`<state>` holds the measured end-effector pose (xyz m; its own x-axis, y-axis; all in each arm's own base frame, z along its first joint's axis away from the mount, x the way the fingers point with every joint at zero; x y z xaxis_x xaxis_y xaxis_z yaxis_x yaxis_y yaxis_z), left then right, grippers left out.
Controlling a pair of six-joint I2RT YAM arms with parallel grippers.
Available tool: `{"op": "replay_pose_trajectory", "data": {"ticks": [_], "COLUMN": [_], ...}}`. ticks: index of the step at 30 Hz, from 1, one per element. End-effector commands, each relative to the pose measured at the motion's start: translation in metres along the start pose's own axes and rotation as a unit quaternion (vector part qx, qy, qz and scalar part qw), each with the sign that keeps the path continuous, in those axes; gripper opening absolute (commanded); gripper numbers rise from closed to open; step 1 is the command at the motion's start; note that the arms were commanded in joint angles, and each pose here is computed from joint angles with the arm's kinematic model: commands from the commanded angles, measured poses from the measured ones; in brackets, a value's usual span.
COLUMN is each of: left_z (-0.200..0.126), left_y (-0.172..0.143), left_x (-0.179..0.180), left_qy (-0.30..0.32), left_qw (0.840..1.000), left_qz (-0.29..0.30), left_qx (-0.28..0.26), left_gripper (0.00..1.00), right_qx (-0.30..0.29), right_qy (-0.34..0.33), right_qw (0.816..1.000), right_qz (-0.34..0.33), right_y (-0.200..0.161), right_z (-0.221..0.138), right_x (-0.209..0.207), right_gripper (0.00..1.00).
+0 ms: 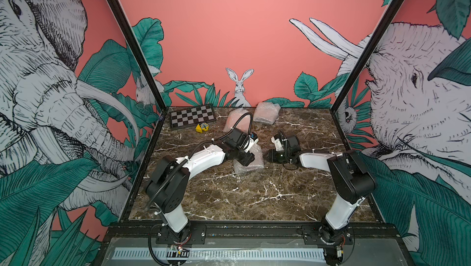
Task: Unpack dinner plates from bubble wrap
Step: Unwrap the bubble wrap at the center of the board.
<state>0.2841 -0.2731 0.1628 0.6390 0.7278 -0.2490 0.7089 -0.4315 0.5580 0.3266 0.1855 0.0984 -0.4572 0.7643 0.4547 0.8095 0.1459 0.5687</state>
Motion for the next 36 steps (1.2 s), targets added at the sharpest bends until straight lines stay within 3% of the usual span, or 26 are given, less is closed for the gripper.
{"op": "replay_pose_trajectory", "data": {"ticks": [1,10,15,18,23,31,36], "left_z": [0.0,0.02,0.032,0.035,0.03,0.023,0.02], "left_y": [0.006,0.016,0.019,0.019,0.02,0.018,0.02], "left_x": [-0.006,-0.005,0.0,0.0,-0.004,-0.008,-0.007], "left_qy": [0.008,0.006,0.022,0.025,0.01,-0.005,0.002], "left_qw": [0.999,0.999,0.999,0.999,0.999,0.999,0.999], "left_qz": [0.032,0.042,0.043,0.044,0.044,0.045,0.04], "left_qx": [0.005,0.006,0.004,0.004,-0.004,-0.014,-0.023], "left_gripper": [0.58,0.54,0.45,0.33,0.0,0.0,0.0], "right_qx": [-0.012,-0.014,-0.017,-0.02,-0.029,-0.034,-0.025], "right_qy": [0.01,0.021,0.03,0.037,0.058,0.085,0.066], "right_qw": [1.0,1.0,0.999,0.999,0.998,0.995,0.997], "right_qz": [-0.002,0.003,0.007,0.009,0.019,0.04,0.044], "right_y": [0.003,0.003,0.004,0.005,0.008,0.01,0.006], "right_z": [-0.006,-0.005,-0.004,-0.003,0.001,0.012,0.013], "right_x": [0.006,0.007,0.008,0.009,0.011,0.011,0.006], "right_gripper": [0.38,0.39,0.39,0.4,0.42,0.43,0.43]}}
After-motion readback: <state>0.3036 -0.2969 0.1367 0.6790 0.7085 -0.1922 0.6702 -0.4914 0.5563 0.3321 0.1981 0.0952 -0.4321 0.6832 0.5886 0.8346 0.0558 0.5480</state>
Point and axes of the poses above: each gripper's point midway between its finger pads, its own z axis out along the fingers, its own x axis along the line the jaws close on, y = z × x, the point moved 8 cm from there along -z, back along the fingers, and after that the axes turned 14 degrees about -z, right-handed, at the moved point
